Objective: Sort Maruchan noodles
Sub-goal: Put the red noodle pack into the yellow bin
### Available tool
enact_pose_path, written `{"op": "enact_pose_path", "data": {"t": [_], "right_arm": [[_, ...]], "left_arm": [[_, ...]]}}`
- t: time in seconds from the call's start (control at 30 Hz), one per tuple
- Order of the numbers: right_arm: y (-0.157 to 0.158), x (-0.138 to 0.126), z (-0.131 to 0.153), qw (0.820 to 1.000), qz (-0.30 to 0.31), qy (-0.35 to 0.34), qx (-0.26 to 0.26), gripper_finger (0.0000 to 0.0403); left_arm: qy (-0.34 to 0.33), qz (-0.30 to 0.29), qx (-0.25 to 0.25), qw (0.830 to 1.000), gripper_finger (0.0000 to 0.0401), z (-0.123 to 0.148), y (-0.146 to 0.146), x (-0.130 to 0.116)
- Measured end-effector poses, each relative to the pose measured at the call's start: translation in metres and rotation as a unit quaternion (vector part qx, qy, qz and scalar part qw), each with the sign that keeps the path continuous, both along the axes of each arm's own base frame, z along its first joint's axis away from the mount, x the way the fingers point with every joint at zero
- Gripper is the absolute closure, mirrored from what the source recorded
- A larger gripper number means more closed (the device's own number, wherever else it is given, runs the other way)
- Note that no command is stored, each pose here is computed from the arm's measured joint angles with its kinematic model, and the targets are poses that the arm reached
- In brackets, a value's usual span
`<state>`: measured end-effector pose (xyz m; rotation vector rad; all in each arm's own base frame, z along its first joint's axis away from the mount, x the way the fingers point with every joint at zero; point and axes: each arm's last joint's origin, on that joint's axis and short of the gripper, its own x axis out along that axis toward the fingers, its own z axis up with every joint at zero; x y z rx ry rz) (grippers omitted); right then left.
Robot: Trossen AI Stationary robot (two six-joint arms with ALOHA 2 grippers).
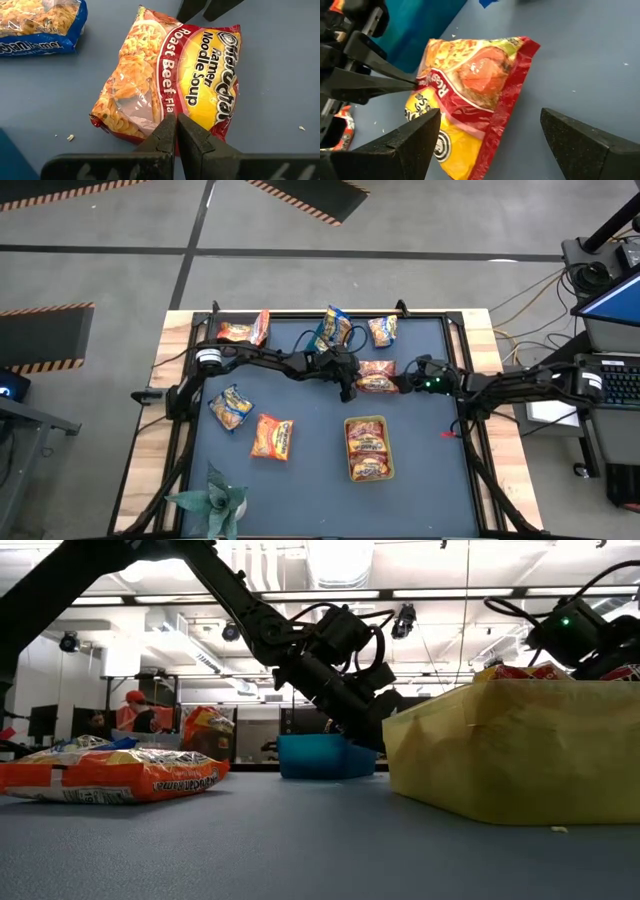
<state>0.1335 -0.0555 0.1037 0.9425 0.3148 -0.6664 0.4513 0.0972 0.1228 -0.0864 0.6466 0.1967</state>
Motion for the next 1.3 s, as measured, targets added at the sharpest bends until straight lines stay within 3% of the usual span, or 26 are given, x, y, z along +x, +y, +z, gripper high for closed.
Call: {"op": "enact_pose_path", "data": {"t": [0.27, 0.87, 1.3], "right_arm": [[-0.004, 0.009, -0.003, 1.000, 0.003, 0.013, -0.005, 0.0071], [-0.020, 0.056, -0.002, 0.998, 0.060, 0.020, -0.013, 0.0079], [-0.020, 0.058, -0.004, 0.998, 0.069, 0.010, -0.010, 0.0212]], "left_arm": [[0.000, 0.001, -0.002, 1.000, 0.0401, 0.000, 0.000, 0.000], [0.001, 0.001, -0.002, 1.000, 0.0401, -0.001, 0.000, 0.000], [-0.001, 0.000, -0.002, 1.000, 0.0401, -0.001, 0.000, 0.000]]}}
